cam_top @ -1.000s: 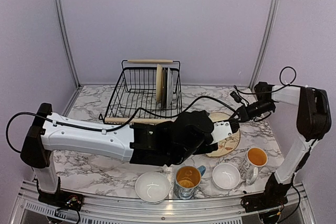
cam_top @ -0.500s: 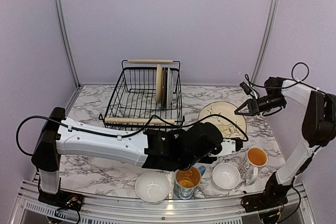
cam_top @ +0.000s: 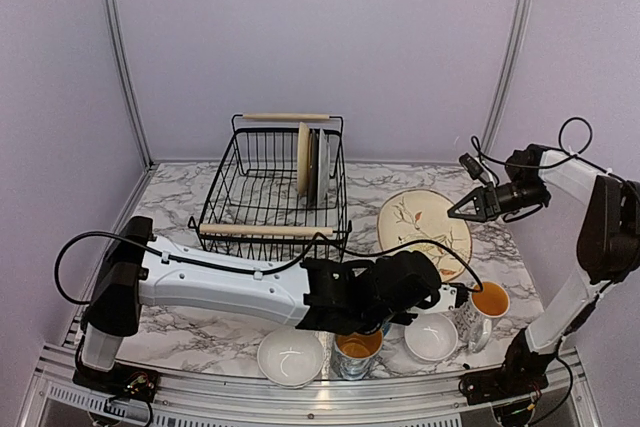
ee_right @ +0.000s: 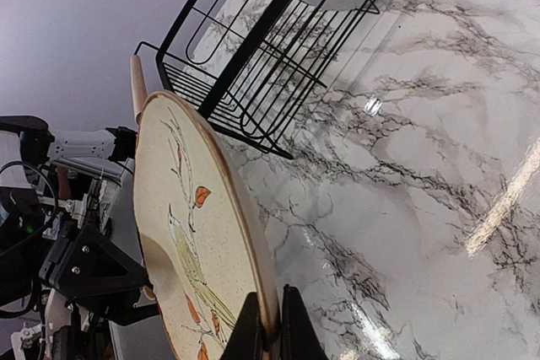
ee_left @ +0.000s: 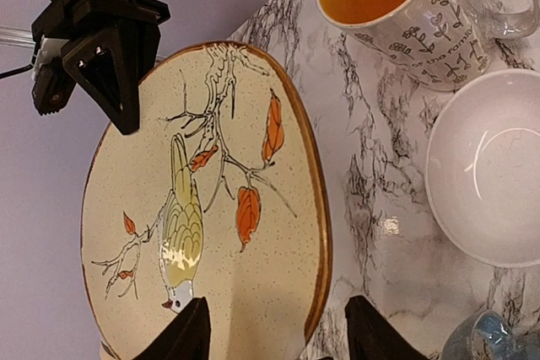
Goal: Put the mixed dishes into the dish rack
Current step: Pass from the right arm to the left
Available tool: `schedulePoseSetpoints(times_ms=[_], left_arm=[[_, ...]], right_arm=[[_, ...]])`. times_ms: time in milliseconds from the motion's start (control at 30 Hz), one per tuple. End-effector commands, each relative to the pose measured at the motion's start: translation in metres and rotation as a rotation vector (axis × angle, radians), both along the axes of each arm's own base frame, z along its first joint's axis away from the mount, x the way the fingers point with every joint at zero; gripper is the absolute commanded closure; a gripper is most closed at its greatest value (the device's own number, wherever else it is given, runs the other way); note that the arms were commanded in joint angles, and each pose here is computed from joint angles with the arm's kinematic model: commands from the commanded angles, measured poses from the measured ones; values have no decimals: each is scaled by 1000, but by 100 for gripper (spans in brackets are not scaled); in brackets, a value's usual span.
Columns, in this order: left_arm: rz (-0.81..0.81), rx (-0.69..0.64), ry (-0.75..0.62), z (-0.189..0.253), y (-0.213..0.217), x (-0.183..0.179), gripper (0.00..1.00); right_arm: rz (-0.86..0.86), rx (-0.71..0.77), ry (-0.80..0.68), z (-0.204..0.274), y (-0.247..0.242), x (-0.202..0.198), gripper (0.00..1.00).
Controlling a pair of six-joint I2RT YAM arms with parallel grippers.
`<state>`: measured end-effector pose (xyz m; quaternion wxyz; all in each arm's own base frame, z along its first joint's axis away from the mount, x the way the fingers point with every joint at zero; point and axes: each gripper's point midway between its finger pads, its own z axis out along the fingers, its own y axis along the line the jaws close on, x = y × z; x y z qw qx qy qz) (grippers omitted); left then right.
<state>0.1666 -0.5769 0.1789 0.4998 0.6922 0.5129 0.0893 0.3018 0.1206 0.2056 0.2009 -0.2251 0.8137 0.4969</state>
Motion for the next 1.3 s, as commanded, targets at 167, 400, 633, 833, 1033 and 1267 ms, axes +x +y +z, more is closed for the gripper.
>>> schedulePoseSetpoints(times_ms=[167, 400, 633, 833, 1033, 1267], left_arm=[[97, 47, -163, -4, -4, 21, 61], [125, 11, -236, 15, -5, 28, 77], [124, -48, -334, 39, -9, 30, 100], [117, -149, -393, 74, -12, 28, 100], [100, -215, -393, 97, -10, 26, 100], [79, -294, -315, 115, 0, 18, 100]], right_arm=[[10, 148, -59, 47, 12, -7, 100], [8, 158, -40, 42, 13, -6, 100], [5, 163, -4, 32, 13, -3, 100], [10, 152, -27, 34, 10, 1, 65], [1, 128, -158, 61, 4, 0, 50], [-82, 172, -272, 89, -24, 11, 46]])
